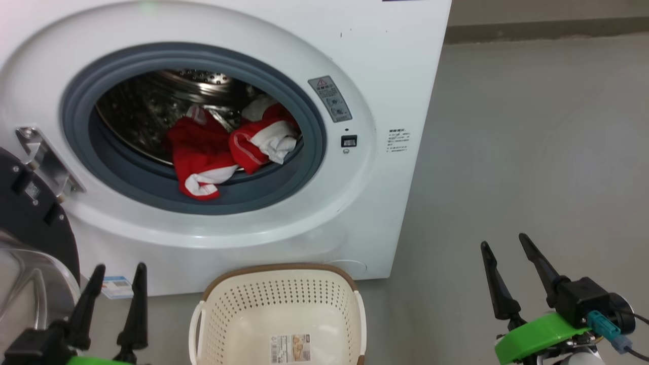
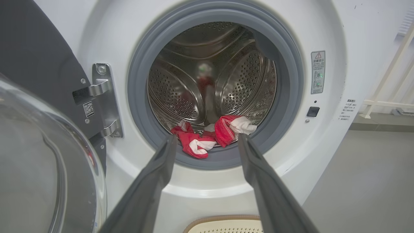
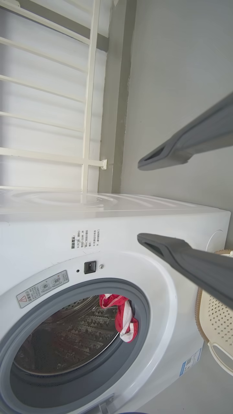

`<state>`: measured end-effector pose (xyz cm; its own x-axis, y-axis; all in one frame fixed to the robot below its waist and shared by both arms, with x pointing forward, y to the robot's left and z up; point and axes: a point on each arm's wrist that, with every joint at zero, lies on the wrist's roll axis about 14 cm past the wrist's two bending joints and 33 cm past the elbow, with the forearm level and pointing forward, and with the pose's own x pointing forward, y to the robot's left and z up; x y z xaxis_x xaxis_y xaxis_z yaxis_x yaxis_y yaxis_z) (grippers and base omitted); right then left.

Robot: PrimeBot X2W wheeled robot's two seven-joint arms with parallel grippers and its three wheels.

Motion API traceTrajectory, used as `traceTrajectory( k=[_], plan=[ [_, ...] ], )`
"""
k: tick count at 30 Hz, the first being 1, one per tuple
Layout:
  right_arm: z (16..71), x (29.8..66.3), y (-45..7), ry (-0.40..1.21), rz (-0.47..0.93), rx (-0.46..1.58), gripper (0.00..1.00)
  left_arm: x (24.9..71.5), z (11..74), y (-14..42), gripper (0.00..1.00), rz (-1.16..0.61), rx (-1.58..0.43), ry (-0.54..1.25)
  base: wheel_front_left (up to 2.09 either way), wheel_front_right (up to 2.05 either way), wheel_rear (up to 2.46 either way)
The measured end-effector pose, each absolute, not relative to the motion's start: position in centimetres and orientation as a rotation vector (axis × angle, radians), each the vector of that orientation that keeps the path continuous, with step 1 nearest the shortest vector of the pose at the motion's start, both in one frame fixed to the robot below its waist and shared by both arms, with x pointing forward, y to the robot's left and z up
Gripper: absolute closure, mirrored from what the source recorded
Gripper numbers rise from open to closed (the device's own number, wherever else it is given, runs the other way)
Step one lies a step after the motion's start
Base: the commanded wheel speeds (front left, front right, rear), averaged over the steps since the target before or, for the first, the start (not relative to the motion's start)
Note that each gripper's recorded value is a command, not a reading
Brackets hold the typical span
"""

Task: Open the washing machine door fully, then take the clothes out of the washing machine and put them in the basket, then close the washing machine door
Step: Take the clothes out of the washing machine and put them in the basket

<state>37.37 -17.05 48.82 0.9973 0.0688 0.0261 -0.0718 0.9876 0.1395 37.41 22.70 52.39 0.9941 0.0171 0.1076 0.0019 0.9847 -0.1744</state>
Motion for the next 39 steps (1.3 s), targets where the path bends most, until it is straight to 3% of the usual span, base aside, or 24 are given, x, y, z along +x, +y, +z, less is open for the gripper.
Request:
traceTrajectory(
  k=[25,39],
  plan=[
    [46.4,43.6,-15.5,0.022,0.114,0.145,0.00,49.5,51.7,20.5,0.00,-0.011,-0.164,-0.099,0.00,0.00,0.00],
    [42.8,46.9,-15.6,0.077,0.113,0.136,0.00,57.3,47.6,18.6,0.00,-0.038,-0.187,-0.012,0.00,0.00,0.00]
  ],
)
